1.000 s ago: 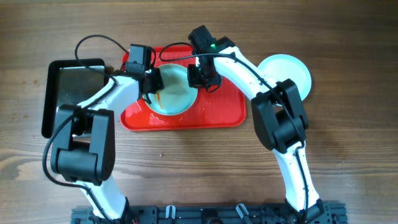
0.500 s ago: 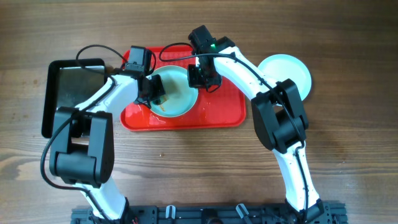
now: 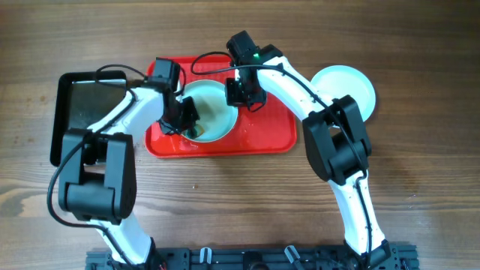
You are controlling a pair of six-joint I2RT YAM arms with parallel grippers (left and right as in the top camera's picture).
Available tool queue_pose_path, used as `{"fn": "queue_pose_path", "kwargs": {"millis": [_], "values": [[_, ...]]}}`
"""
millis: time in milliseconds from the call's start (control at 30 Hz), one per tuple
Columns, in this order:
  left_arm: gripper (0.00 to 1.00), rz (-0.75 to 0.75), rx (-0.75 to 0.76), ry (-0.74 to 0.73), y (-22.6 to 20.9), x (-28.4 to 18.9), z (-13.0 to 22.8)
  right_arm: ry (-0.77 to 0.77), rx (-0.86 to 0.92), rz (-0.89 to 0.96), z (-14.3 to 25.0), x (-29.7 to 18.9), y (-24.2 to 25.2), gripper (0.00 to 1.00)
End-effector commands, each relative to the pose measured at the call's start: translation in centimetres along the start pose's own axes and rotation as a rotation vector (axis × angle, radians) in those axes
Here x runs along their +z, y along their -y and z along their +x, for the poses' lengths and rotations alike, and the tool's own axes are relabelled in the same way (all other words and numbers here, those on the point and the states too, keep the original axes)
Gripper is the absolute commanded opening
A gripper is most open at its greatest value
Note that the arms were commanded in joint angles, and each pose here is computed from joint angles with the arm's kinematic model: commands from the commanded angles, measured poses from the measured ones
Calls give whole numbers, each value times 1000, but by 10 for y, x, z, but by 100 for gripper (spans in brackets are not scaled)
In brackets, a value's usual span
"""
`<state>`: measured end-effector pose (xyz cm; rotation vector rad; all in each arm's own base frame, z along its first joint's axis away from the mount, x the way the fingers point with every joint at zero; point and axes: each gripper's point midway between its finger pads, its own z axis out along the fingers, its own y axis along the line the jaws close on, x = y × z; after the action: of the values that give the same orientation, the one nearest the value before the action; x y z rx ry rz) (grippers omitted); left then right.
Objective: Clean dirty plates on tray and stack at the side
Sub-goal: 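Scrub the tilted last plate with the sponge in the left gripper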
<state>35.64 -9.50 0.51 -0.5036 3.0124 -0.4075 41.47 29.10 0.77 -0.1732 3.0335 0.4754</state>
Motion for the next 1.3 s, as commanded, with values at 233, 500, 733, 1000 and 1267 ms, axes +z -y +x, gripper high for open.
{"fn": "queue_pose_path", "kwargs": {"millis": [233, 500, 733, 1000, 1267], "values": [[4, 344, -97, -33, 23, -52, -51, 0, -2, -22, -2, 15, 1, 4], [4, 430, -59, 38, 20, -86, -65, 133, -295, -179, -44, -11, -21, 58], [4, 88, -143, 301, -32, -120, -96, 213, -491, -157, -56, -10, -38, 58], [4, -15, -204, 351, -52, -121, -103, 238, -484, 138, -55, 25, -21, 35], [4, -15, -194, 342, -48, -118, -101, 130, -11, 211, -26, 24, 15, 4]]}}
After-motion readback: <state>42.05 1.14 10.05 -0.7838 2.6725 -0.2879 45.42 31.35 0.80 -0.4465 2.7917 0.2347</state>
